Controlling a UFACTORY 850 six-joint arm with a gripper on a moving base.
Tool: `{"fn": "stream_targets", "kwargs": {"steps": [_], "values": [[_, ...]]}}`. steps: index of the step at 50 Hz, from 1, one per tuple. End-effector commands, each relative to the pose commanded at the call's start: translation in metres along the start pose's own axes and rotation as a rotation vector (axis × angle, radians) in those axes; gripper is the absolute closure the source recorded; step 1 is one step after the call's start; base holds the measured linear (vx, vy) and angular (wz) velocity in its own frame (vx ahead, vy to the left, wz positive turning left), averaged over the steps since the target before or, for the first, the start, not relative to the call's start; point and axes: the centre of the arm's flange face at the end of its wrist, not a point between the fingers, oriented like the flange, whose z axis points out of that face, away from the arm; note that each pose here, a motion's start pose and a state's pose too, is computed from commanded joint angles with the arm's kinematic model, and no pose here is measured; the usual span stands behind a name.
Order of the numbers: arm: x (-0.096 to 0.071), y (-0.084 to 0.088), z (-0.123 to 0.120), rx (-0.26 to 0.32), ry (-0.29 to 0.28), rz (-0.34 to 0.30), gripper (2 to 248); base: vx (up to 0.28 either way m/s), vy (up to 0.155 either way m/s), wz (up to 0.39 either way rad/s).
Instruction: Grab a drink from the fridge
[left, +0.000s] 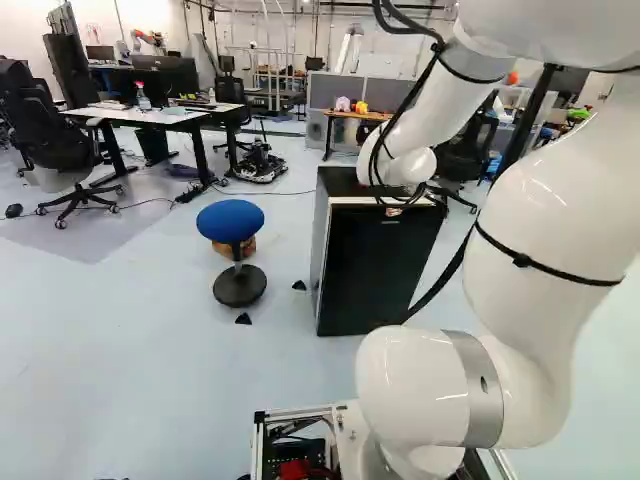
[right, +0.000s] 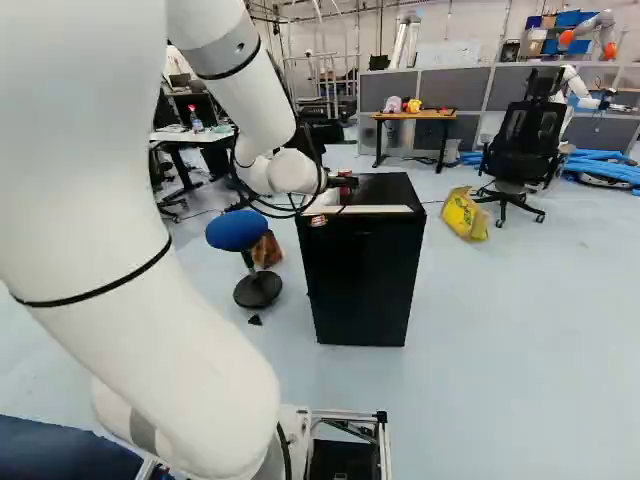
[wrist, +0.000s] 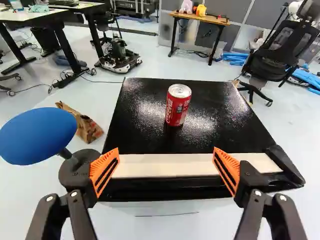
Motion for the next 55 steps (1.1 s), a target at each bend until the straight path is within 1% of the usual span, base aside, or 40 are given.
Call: {"fn": "stream_targets", "kwargs": {"steps": [55], "values": [[-0.011,0.001,0.084,-0.041,0.080,0.098,3,0.000,0.000,0.000]]}}
